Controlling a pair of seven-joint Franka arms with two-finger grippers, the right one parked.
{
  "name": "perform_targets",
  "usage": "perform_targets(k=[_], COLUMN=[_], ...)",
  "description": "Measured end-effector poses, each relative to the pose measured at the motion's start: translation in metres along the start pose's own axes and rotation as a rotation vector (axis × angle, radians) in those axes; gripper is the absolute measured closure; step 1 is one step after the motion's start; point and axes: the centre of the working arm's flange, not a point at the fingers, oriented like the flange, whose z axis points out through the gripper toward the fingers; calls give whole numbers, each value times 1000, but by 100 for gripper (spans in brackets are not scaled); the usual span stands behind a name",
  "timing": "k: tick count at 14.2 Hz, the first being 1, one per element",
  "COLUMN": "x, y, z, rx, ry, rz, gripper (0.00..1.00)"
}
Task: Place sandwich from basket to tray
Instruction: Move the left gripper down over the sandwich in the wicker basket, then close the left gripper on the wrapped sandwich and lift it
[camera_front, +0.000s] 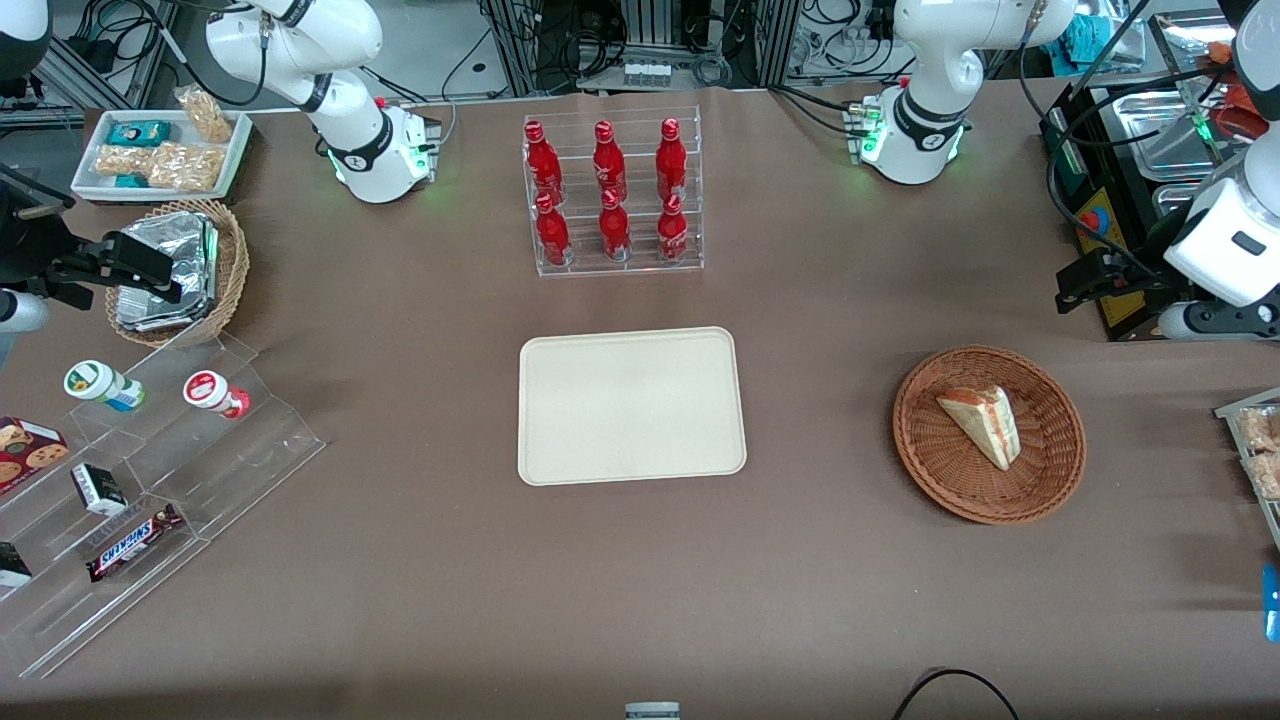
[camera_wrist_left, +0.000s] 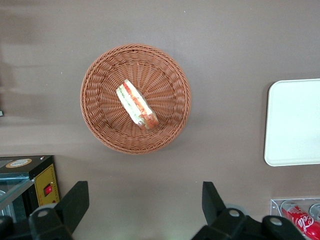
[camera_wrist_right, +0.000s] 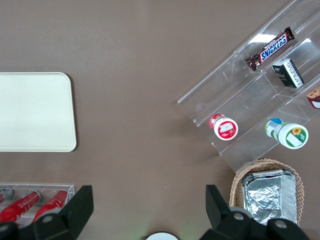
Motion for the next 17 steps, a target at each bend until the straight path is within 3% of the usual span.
perform_targets(k=[2,5,7,8,10,13,15,17], x=[-1,-2,11,21,36,34,25,16], y=[0,-1,-5,-8,-13,-25,-33,-33], z=[1,25,72,103,166,239,272,291], rx=[0,8,20,32,53,52,46,37], ry=[-9,-88,-152,-160,-133,-37,29,54], rz=[0,-2,-9,-11,-7,-37,-165,-365], gripper=[0,0,0,0,0,0,0,0])
